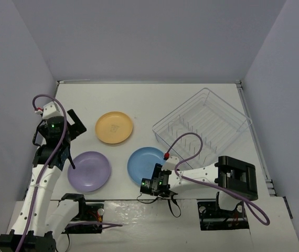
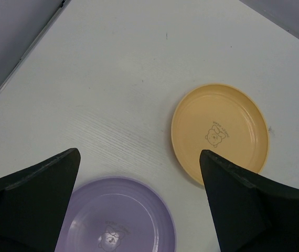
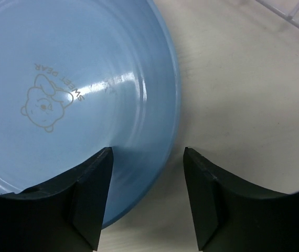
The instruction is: Load the plates into the dish rack
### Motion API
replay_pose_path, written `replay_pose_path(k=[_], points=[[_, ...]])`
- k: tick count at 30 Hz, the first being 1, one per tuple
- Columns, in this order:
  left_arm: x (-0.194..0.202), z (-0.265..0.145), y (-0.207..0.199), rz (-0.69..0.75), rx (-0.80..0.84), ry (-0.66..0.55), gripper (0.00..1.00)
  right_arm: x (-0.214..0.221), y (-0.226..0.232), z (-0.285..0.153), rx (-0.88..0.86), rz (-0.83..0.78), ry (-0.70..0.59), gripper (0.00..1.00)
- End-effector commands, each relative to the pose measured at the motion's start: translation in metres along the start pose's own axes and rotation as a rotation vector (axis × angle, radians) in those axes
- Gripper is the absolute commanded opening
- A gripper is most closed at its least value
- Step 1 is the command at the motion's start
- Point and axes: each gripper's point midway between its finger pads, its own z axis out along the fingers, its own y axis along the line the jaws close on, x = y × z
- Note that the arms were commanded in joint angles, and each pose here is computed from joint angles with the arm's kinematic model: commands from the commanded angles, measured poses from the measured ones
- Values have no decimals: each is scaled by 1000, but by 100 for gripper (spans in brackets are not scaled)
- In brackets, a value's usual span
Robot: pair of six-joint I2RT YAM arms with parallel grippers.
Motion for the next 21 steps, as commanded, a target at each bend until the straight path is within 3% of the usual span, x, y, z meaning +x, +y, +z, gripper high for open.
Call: replay_pose_path(k=[1,8,11,21], points=[[-14,-4,2,-34,-12,-51,97,-19,1,3,-5,62,-127,44],[-15,-7,7,-37,-34,-58,97,-25,6,-6,3,0,-204,19],[-16,-8,7,-39,-35,-63,97,-36,12,-12,13,-52,-268,1],[-17,-9,10,-41,-50,-67,97,-93,62,-62,-60,-191,-486,0]])
